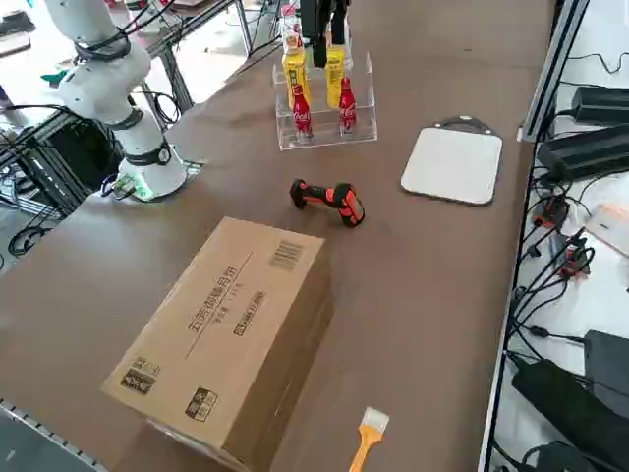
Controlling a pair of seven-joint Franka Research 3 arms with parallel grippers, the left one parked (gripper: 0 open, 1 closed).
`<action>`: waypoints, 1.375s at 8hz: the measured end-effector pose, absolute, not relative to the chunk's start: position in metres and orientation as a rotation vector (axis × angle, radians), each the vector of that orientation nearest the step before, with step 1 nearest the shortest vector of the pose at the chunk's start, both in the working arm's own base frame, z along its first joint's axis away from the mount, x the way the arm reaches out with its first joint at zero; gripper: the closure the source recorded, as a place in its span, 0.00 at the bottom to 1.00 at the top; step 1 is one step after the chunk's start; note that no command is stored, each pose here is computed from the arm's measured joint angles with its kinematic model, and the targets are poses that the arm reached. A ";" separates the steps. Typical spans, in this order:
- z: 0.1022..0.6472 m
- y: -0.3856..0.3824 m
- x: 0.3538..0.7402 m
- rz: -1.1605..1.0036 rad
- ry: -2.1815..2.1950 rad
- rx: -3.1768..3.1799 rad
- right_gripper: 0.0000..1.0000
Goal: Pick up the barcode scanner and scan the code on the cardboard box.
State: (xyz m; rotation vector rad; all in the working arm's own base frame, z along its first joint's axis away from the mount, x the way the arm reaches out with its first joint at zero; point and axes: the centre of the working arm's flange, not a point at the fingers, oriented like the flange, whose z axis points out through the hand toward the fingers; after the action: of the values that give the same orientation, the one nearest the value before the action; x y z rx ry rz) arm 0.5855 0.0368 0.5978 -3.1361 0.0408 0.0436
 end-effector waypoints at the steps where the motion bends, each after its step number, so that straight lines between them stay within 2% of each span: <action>1: 0.597 0.036 0.586 0.046 0.042 -3.136 0.00; 5: 0.588 0.012 0.588 0.083 0.104 -3.136 0.00; 7: 0.567 0.008 0.593 0.146 0.116 -3.136 0.00; 9: 0.513 0.013 0.601 0.133 0.103 -3.136 0.00; 11: 0.418 0.024 0.597 0.073 0.074 -3.136 0.00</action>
State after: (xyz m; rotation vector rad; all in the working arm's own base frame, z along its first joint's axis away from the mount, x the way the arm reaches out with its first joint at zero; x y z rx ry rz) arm 0.5966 0.0241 0.4185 -3.1358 0.0742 0.0733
